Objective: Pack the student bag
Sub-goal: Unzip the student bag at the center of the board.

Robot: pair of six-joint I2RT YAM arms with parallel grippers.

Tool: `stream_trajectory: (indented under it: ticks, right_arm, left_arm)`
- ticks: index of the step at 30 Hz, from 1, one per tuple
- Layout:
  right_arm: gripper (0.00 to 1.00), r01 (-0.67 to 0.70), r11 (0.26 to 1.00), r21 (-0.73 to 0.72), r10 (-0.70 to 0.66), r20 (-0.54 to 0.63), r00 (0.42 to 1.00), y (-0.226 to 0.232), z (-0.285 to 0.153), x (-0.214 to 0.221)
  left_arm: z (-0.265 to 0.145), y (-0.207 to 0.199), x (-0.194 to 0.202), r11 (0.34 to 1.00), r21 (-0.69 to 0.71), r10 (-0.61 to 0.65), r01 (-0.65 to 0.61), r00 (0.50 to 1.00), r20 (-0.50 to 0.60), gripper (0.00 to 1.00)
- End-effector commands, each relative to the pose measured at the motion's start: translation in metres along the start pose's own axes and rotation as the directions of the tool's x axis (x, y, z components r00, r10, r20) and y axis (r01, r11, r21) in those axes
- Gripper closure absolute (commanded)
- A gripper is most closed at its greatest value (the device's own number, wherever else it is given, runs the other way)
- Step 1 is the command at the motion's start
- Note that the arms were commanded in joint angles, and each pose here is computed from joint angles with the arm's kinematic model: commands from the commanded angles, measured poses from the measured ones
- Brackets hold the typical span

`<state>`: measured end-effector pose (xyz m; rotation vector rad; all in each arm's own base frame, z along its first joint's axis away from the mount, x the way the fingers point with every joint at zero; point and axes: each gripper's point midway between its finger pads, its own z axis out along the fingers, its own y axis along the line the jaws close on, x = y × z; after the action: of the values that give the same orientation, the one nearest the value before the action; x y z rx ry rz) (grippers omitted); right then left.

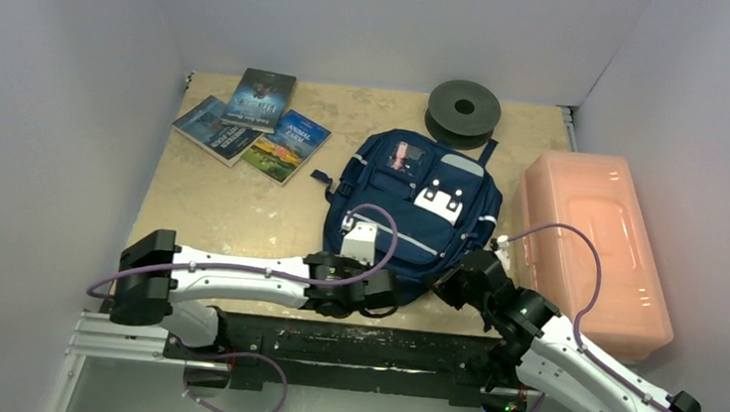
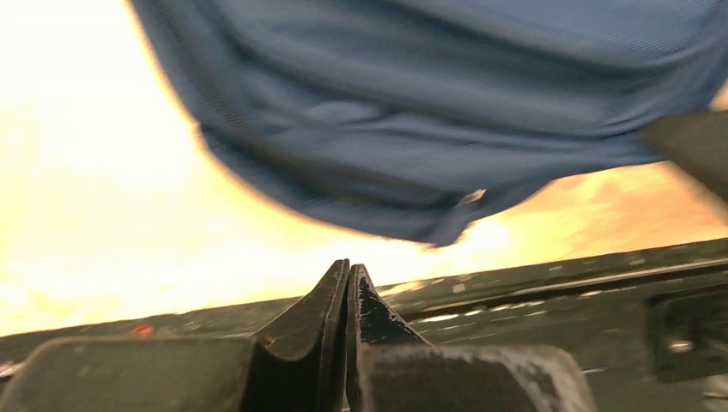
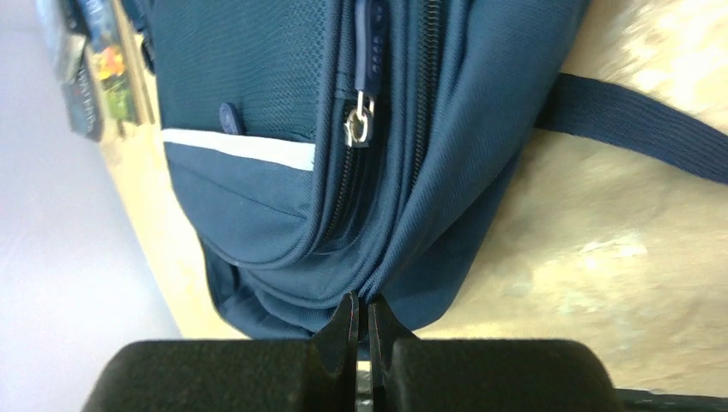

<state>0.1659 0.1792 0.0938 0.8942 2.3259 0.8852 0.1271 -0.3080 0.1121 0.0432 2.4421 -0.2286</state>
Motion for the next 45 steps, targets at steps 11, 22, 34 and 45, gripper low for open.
stream_trajectory:
  ticks: [11, 22, 34, 45]
  right_arm:
    - [1.0, 0.273, 0.962, -0.023, -0.264, 0.192, 0.945, 0.03, -0.026, -0.044]
    - [1.0, 0.258, 0.966, -0.035, -0.249, 0.166, 0.954, 0.04, -0.027, -0.04]
    - [1.0, 0.234, 0.972, -0.039, -0.225, 0.159, 0.961, 0.035, -0.026, -0.038]
    - [1.0, 0.222, 0.975, -0.008, -0.217, 0.174, 0.961, 0.029, -0.026, -0.041]
  left_arm:
    - [-0.017, -0.036, 0.009, 0.805, 0.573, 0.172, -0.156, 0.985, 0.026, 0.46]
    - [0.011, -0.074, -0.018, 0.971, 0.194, 0.135, -0.141, 0.99, 0.047, 0.47]
    - [0.025, -0.064, -0.005, 0.983, -0.029, 0.183, -0.182, 0.983, 0.009, 0.51]
    - [0.039, -0.06, 0.0, 0.978, -0.091, 0.187, -0.188, 0.982, -0.026, 0.77]
